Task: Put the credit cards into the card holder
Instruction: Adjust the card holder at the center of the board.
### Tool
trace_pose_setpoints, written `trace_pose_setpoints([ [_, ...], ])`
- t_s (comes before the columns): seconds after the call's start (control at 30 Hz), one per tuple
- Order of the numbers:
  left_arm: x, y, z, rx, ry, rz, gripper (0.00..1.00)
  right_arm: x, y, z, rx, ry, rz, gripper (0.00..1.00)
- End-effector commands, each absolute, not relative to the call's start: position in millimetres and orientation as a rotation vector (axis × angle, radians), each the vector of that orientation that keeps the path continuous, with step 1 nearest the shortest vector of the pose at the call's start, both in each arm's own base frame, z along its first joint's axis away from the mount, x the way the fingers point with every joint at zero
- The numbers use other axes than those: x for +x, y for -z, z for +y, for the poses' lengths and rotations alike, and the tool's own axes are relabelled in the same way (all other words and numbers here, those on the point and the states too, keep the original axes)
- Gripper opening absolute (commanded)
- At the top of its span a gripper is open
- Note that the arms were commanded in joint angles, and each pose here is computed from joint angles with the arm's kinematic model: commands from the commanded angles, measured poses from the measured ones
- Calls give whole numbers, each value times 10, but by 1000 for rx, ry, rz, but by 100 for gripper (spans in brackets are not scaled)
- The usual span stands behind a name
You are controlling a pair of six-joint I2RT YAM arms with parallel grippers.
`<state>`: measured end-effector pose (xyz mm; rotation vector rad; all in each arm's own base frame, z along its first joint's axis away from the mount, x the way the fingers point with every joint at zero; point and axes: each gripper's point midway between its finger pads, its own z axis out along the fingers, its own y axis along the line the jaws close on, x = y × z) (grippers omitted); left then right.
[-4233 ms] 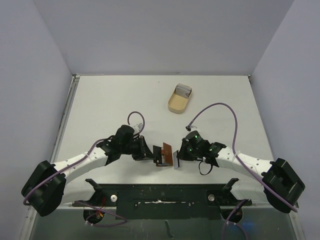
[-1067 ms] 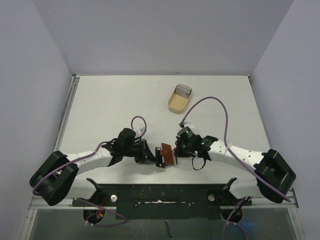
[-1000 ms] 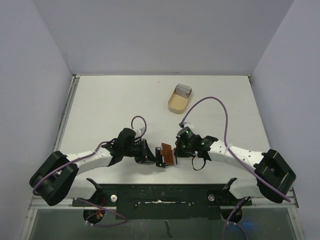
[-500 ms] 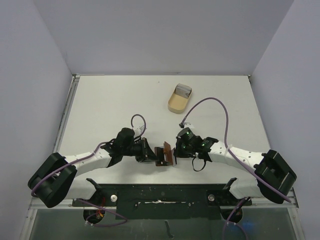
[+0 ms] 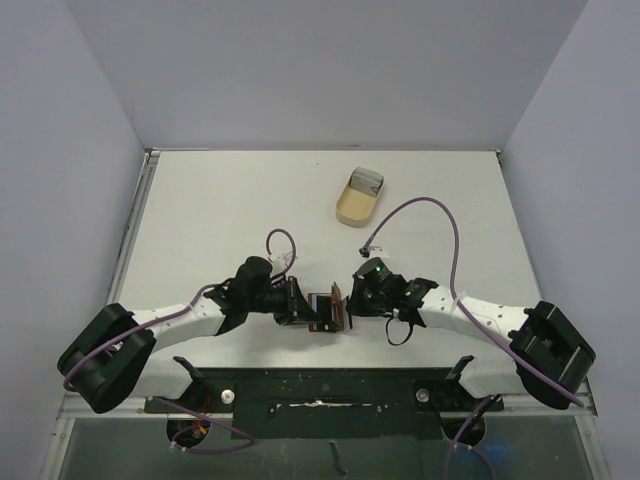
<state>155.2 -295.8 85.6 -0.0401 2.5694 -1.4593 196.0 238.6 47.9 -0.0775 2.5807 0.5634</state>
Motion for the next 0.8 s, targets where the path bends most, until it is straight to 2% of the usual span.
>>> trace_pose_setpoints([
  [0.0,1645,-1117,-3129,78,1527,2456,0,2028,-565,2443,-79,-603,2514,0],
  [0.53,1689,-1120,-3133,85,1471,2458,0,2042,-660,2322,-64,-530,2515,0],
  [0.77,1632,-1184,-3219,133,1519,2449,0,2008,-593,2347,-36,-604,2482,0],
])
